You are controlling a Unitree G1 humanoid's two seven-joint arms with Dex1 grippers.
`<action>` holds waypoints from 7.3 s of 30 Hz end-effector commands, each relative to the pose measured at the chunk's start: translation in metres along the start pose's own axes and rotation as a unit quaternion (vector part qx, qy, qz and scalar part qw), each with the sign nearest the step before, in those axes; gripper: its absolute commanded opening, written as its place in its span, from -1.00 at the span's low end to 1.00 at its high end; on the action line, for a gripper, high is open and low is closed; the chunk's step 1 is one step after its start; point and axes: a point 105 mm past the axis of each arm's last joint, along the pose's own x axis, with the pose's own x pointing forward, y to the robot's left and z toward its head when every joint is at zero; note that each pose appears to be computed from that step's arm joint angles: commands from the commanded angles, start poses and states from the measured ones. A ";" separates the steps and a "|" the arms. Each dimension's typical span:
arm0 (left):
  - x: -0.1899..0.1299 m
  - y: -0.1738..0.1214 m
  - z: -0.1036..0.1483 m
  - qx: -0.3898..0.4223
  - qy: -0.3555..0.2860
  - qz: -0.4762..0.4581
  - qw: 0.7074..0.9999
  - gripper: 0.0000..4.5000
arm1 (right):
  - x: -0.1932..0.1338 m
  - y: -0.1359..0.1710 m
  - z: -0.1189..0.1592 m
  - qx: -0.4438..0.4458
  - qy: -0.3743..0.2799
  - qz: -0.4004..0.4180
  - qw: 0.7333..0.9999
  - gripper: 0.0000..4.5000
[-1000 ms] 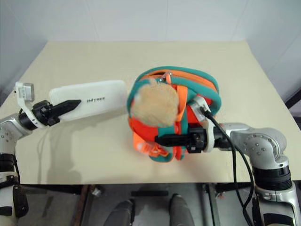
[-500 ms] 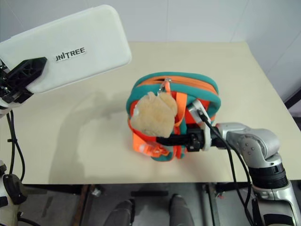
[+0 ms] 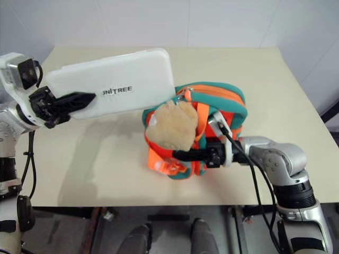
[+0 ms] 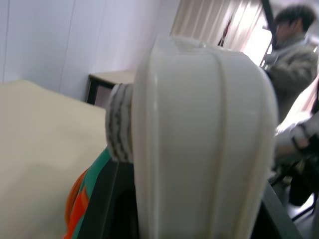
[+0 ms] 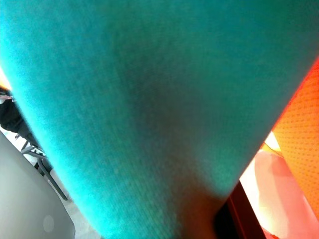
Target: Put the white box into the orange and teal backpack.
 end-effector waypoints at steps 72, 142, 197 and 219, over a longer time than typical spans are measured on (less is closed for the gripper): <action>0.051 -0.004 -0.003 0.079 0.231 -0.105 0.964 0.99 | 0.023 0.001 0.007 -0.025 -0.042 0.016 0.999 -0.96; 0.135 -0.058 -0.017 0.055 0.158 -0.157 0.973 0.60 | 0.039 -0.006 0.010 -0.023 -0.058 0.030 0.998 -0.96; -0.017 -0.013 -0.123 -0.270 0.214 0.072 0.936 -0.18 | 0.044 -0.002 0.009 -0.009 -0.068 0.032 0.997 -0.96; -0.043 -0.010 -0.089 0.024 0.217 0.113 0.969 1.00 | 0.011 0.006 0.024 -0.132 -0.041 -0.037 0.990 -0.21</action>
